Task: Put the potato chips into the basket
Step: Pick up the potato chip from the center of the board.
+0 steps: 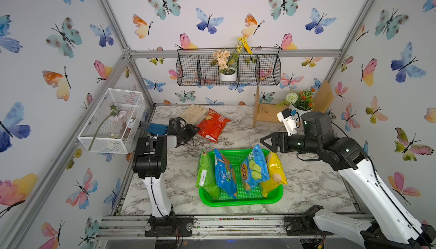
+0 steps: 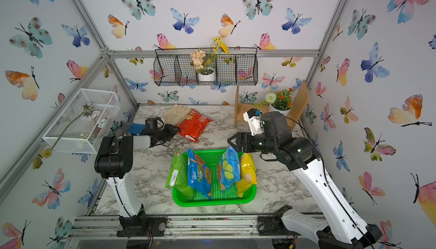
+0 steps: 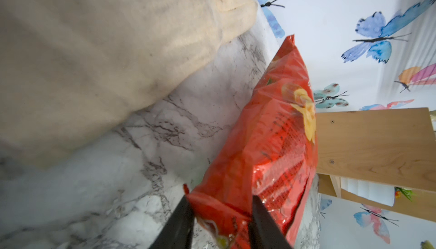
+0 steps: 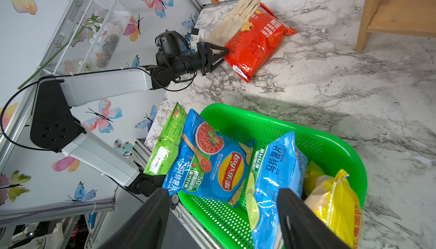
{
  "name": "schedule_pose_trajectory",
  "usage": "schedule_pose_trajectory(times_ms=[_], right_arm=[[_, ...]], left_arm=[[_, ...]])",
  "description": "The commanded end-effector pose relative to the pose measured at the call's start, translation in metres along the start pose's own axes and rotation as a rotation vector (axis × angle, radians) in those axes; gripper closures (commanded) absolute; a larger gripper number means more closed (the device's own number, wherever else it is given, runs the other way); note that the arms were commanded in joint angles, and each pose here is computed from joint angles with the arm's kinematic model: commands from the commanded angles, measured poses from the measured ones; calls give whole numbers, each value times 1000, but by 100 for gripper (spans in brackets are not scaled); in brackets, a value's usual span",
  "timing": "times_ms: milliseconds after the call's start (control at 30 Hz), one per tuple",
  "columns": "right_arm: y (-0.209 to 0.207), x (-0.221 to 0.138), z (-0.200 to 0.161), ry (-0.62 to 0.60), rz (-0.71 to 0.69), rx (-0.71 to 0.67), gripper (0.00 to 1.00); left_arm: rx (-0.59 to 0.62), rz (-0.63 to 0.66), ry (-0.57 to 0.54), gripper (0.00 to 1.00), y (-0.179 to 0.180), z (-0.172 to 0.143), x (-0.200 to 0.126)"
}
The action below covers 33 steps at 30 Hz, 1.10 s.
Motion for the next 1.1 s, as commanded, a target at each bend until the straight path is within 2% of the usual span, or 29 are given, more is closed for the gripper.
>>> schedule_pose_trajectory(times_ms=[0,100,233,367,600,833,1067], right_arm=[[-4,4,-3,18,-7,-5,23],[-5,7,-5,21,-1,-2,23],[-6,11,-6,20,9,-4,24],[-8,19,-6,30,14,-15,26],[-9,27,-3,35,31,-40,28],[-7,28,-3,25,53,-58,29],[-8,27,-4,19,54,-82,30]], left_arm=[[7,-53,14,78,-7,4,-2],[16,-81,14,91,-17,5,-10],[26,-106,13,100,-30,2,-22],[54,-156,19,100,-55,-3,-42],[226,-199,18,100,-132,-20,-78],[344,-218,-25,100,-190,-30,-113],[396,-235,-26,100,-226,-47,-150]])
Point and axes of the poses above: each gripper's point midway between its finger pads, its own x axis out along the fingers, its own y axis along the line the jaws close on, z = x × y, the point moved 8 cm from there along -x, back along the fingers, and after that the axes turned 8 degrees about -x, right-handed, at the moved point
